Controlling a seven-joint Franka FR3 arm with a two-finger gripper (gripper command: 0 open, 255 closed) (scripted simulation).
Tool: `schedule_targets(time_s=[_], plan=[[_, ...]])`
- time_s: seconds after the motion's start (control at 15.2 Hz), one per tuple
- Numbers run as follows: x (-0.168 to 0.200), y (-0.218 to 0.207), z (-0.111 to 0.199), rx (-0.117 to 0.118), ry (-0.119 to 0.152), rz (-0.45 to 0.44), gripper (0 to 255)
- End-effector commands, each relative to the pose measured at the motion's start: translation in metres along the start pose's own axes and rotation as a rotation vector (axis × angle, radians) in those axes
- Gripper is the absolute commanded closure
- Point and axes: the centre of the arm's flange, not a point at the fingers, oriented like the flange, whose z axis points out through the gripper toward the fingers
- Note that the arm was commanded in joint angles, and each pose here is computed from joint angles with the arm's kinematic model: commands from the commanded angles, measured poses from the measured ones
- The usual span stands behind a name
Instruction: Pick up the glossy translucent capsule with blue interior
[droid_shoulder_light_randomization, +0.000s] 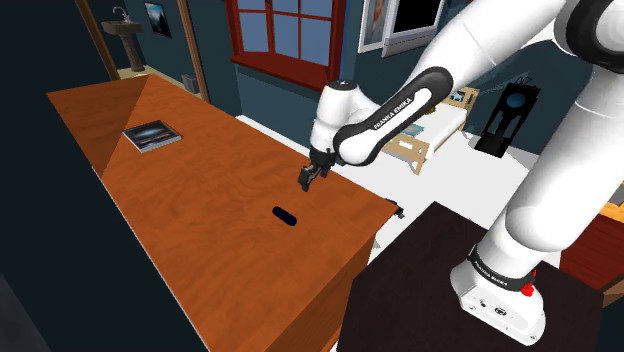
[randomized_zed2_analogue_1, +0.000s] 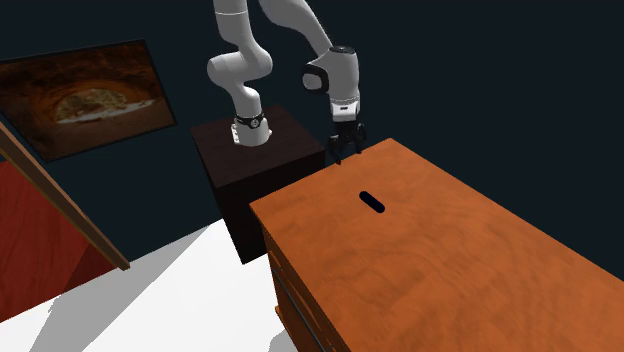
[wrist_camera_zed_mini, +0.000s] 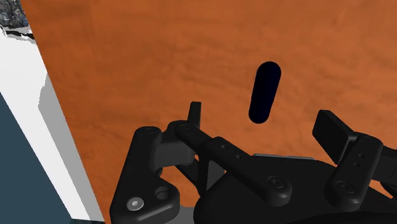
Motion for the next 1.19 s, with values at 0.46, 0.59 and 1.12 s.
schedule_targets(time_s=[0.46,0.59,1.12], plan=[[0.034,-0.042,0.105,-0.024,0.023,-0.028,0],[0.042,-0.051,0.129,-0.03,0.027,-0.034,0],[0.044,-0.061,0.183,-0.035,0.032,-0.04,0]])
